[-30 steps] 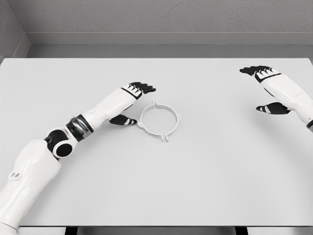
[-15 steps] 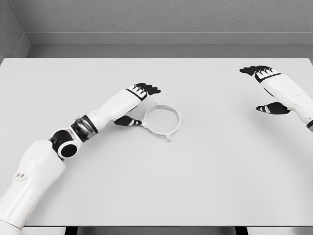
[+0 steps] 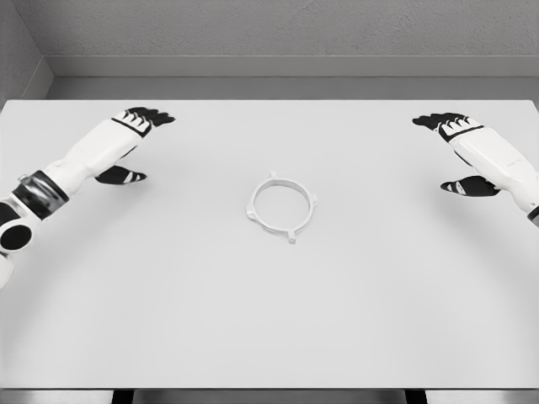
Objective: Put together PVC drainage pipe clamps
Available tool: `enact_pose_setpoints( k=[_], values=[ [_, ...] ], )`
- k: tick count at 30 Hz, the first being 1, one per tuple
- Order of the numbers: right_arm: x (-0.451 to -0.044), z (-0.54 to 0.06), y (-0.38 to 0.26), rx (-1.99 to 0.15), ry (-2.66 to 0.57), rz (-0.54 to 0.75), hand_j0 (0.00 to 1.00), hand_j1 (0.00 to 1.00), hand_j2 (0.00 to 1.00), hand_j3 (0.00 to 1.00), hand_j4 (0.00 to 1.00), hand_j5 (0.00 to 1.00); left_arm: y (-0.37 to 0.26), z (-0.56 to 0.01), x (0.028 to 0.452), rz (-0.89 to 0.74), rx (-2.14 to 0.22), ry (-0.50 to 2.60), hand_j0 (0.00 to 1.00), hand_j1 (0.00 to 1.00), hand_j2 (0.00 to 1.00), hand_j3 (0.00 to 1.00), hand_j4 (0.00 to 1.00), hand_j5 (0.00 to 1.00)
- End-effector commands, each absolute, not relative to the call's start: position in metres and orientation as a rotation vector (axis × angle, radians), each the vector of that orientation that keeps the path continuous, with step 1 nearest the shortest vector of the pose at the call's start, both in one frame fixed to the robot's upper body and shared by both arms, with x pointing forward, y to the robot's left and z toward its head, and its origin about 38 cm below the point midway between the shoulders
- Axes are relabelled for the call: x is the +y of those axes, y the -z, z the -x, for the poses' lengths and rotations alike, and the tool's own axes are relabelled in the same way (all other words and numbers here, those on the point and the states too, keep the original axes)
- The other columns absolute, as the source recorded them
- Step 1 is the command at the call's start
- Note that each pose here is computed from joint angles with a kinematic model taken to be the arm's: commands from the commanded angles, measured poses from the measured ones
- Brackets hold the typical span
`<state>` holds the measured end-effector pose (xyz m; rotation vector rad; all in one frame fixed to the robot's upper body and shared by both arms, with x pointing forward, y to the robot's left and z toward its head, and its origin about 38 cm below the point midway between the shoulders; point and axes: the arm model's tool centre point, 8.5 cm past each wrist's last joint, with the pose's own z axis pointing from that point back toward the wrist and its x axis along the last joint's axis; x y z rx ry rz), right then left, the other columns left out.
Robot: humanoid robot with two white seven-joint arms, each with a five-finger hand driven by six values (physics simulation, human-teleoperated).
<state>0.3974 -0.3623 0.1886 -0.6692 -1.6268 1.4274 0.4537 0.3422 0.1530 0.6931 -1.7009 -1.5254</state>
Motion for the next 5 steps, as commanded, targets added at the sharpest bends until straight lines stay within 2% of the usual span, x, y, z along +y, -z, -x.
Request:
enact_pose_setpoints(
  k=[1,2,5],
  values=[
    [-0.362,-0.397,-0.189,-1.633,-1.420,0.666,1.00,1.00,1.00,1.00,1.00,1.00,-0.186,-0.448,0.414,-0.825,-1.625,1.469,1.00,1.00,1.00,1.00,1.00,1.00],
    [-0.362,-0.397,-0.189,-1.633,-1.420,0.666,1.00,1.00,1.00,1.00,1.00,1.00,-0.185,-0.443,0.435,-0.849,-1.571,1.467,1.00,1.00,1.00,1.00,1.00,1.00],
    [-0.362,-0.397,-0.189,-1.633,-1.420,0.666,1.00,1.00,1.00,1.00,1.00,1.00,-0.183,-0.434,0.454,-0.874,-1.533,1.443,1.00,1.00,1.00,1.00,1.00,1.00]
  ],
)
